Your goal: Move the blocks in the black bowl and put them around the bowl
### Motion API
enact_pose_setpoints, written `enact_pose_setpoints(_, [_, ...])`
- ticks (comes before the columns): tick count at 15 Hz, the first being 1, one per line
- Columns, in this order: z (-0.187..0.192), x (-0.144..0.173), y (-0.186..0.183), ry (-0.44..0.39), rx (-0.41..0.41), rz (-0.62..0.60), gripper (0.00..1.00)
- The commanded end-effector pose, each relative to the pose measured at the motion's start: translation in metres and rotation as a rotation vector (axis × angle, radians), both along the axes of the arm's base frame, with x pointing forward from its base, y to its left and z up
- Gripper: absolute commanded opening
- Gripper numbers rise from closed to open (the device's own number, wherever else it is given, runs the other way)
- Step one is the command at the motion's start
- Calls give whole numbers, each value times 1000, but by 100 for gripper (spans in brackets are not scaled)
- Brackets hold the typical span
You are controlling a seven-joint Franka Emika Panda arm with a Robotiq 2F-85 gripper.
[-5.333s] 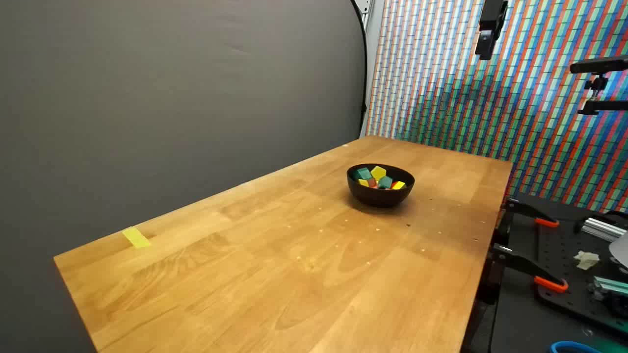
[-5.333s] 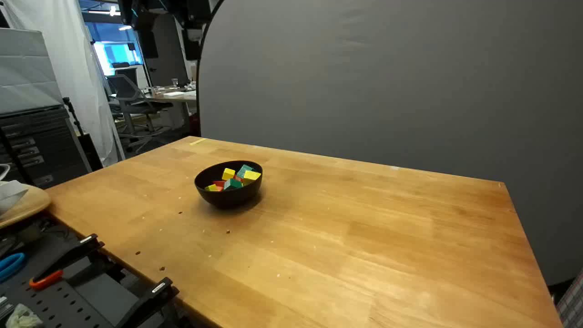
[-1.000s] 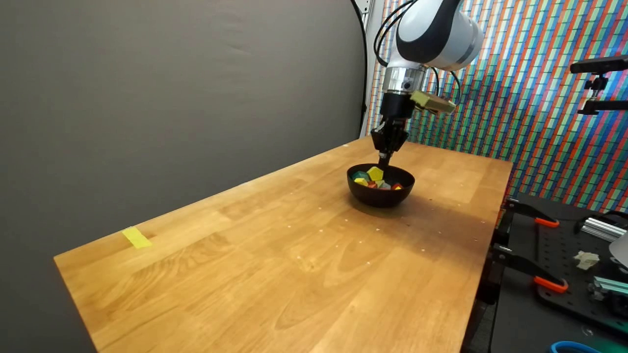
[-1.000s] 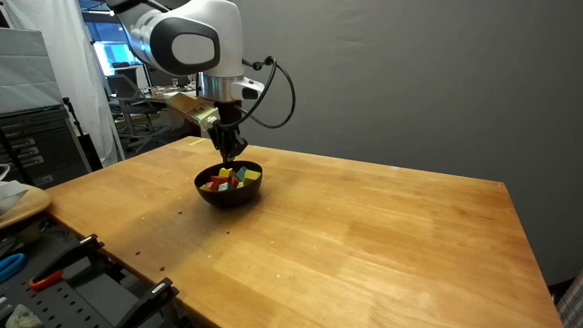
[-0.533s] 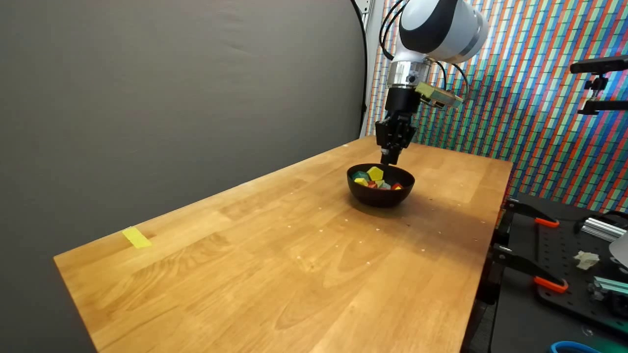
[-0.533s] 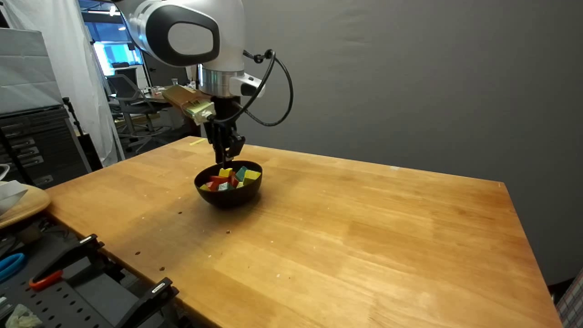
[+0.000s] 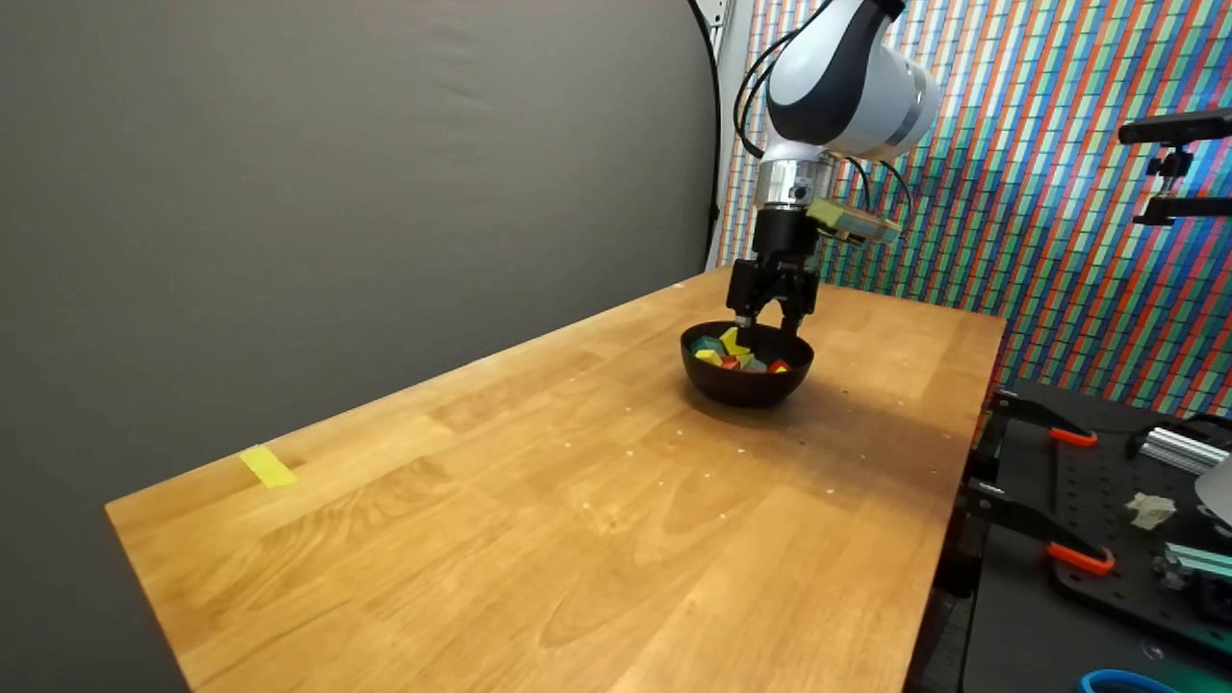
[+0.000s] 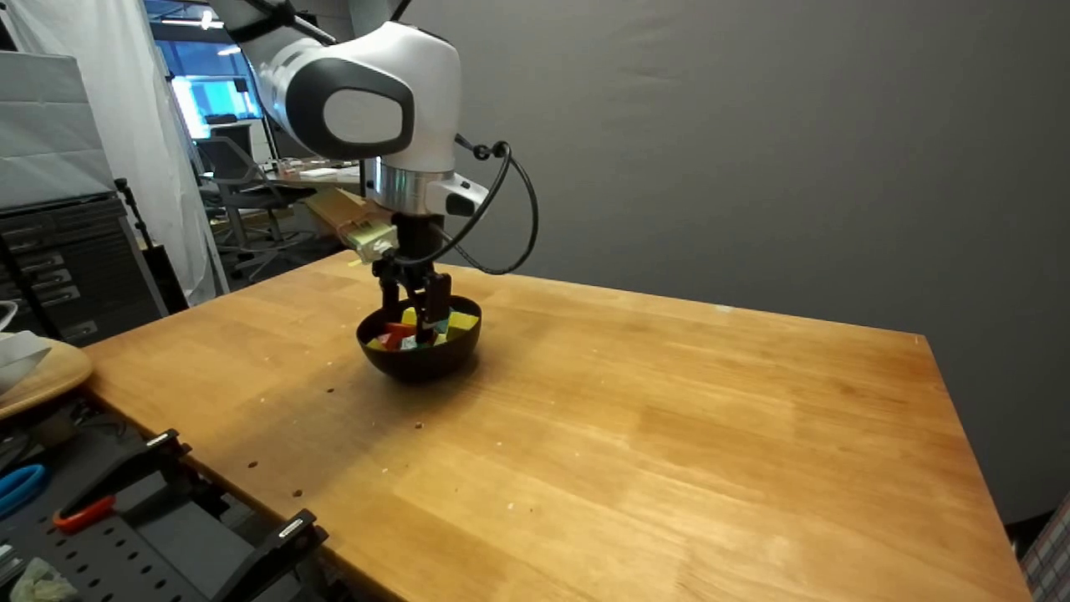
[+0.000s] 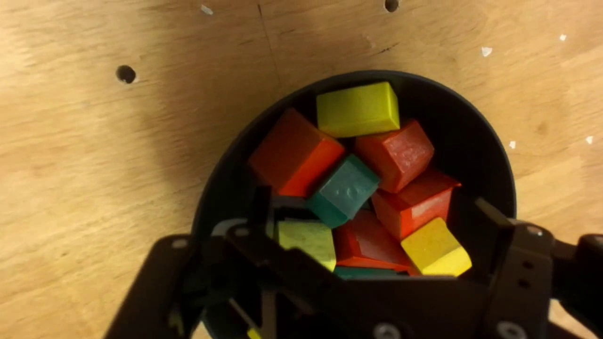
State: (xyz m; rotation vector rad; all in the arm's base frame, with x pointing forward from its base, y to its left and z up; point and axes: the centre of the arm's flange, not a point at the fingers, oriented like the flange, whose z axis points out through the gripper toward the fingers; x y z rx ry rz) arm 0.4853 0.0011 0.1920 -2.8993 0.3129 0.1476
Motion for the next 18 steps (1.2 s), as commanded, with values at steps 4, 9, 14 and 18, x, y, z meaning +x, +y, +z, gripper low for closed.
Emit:
enact_pose_setpoints(4, [-32, 14, 13, 13, 8, 11, 100])
enact_pose_setpoints(9, [-43, 24, 19, 16, -8, 25, 78])
enact_pose_setpoints(14, [-48, 30, 31, -37, -117, 97, 52])
enact_pose_setpoints(18, [-51, 29, 35, -40, -173, 134, 19])
